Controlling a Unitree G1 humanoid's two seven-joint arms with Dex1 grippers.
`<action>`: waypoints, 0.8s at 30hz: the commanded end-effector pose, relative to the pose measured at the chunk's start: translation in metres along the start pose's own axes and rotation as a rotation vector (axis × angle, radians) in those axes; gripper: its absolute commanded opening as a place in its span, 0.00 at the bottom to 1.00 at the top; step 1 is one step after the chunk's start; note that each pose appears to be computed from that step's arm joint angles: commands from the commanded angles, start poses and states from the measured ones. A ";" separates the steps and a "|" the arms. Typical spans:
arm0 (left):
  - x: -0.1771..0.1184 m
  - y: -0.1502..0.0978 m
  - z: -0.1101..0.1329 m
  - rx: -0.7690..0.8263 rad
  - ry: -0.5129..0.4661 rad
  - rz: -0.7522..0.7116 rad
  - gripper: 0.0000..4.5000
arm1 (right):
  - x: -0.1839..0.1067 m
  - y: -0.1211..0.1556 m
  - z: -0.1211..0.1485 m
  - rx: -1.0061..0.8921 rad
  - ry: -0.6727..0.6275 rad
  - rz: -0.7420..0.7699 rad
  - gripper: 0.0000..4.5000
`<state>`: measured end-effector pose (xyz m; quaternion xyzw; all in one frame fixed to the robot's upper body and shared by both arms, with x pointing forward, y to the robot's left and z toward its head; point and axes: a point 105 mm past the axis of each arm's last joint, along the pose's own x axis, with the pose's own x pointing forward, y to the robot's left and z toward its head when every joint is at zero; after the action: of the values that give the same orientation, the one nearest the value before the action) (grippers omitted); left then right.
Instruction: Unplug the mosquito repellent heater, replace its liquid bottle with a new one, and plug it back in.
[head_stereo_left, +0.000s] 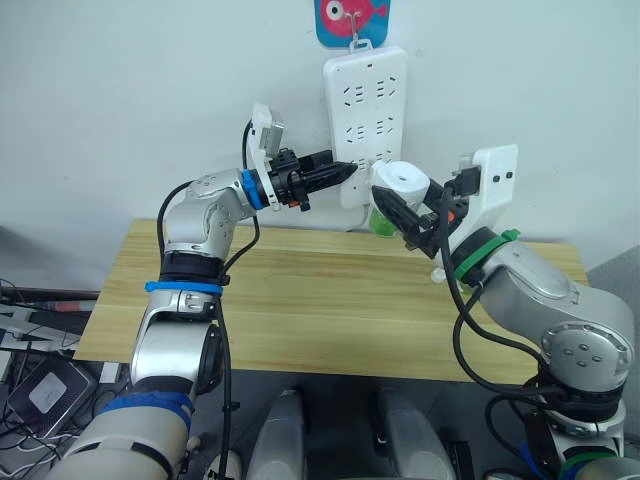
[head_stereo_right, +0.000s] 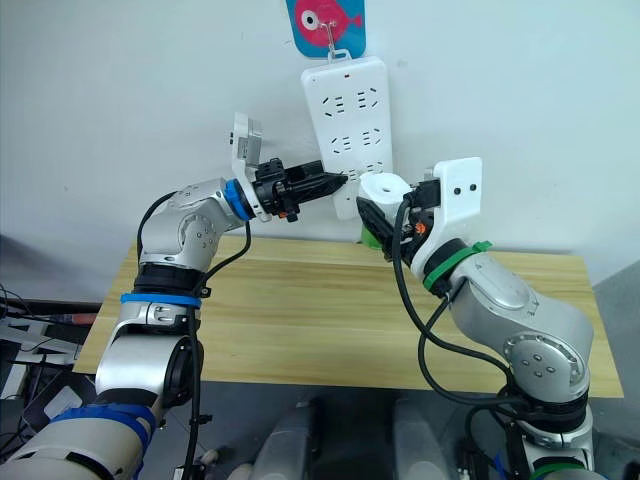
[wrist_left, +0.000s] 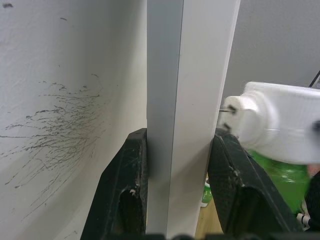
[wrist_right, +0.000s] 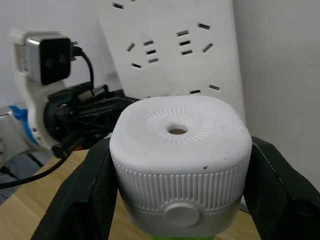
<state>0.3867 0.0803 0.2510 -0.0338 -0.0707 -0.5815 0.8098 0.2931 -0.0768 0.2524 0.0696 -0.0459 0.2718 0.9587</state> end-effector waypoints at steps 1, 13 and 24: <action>0.003 -0.006 0.017 0.063 -0.031 -0.019 0.29 | -0.003 -0.001 0.013 -0.013 -0.067 -0.011 0.67; 0.004 -0.008 0.016 0.068 -0.028 -0.023 0.29 | -0.001 -0.004 0.016 -0.010 -0.087 -0.025 0.67; 0.005 -0.008 0.017 0.073 -0.030 -0.025 0.29 | 0.005 -0.003 0.016 -0.029 -0.079 -0.017 0.67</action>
<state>0.3862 0.0803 0.2513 -0.0289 -0.0720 -0.5790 0.8116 0.3024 -0.0813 0.2543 0.0692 -0.0556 0.2540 0.9631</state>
